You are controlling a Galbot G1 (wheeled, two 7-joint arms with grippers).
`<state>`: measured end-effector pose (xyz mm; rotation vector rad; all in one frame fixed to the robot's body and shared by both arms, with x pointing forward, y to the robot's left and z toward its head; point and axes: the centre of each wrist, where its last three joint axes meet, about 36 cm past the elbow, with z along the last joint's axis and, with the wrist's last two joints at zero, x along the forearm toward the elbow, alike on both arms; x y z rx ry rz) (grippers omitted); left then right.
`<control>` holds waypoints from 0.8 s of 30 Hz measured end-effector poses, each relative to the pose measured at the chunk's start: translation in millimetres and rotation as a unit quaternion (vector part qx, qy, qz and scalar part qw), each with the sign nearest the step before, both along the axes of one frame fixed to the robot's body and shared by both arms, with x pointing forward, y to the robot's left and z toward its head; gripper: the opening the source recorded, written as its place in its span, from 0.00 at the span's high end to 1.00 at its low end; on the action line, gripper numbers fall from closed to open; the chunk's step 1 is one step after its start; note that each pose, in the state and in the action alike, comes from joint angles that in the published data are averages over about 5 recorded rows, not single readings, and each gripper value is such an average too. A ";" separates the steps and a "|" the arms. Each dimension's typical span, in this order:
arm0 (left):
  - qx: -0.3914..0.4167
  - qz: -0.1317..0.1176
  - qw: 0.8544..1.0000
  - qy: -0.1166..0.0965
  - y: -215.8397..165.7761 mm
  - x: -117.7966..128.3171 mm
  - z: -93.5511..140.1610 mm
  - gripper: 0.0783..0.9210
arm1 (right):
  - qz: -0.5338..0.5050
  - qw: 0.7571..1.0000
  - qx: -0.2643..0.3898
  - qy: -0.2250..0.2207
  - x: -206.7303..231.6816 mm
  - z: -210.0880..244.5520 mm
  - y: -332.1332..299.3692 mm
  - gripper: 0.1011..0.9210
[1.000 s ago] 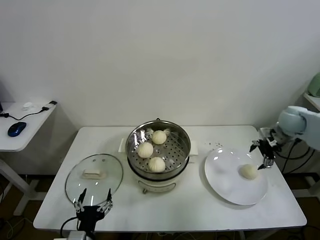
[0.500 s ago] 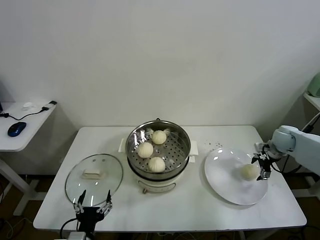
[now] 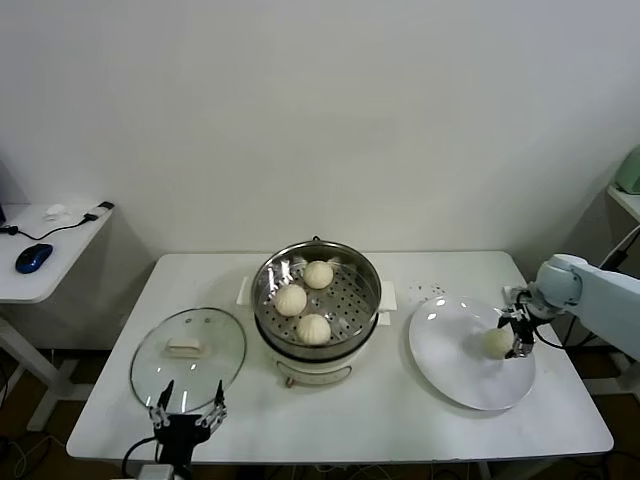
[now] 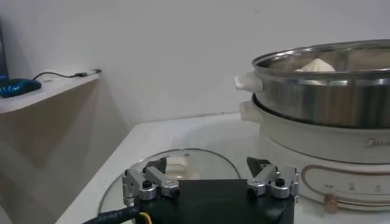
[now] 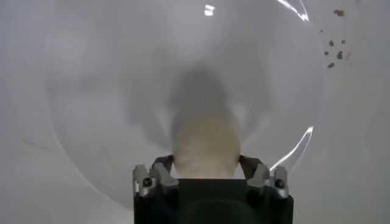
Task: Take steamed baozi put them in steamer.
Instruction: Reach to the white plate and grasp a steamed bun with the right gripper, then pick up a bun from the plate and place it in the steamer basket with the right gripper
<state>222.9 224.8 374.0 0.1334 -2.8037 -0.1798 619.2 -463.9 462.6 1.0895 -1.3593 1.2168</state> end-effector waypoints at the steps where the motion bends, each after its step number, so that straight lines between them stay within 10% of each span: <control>1: 0.000 -0.001 1.000 0.000 -0.5 0.0 0.2 0.12 | 0.000 1.000 0.001 -0.001 0.2 1.0 0.4 0.30; 12: 0.002 -0.008 1.000 -0.002 -4.3 -3.0 2.2 0.12 | 0.013 0.999 0.029 -0.015 3.5 37.4 6.2 0.34; 24: 0.004 -0.014 1.000 -0.009 -4.6 -3.6 7.7 0.12 | 0.071 0.988 0.119 -0.070 42.6 195.2 93.7 0.34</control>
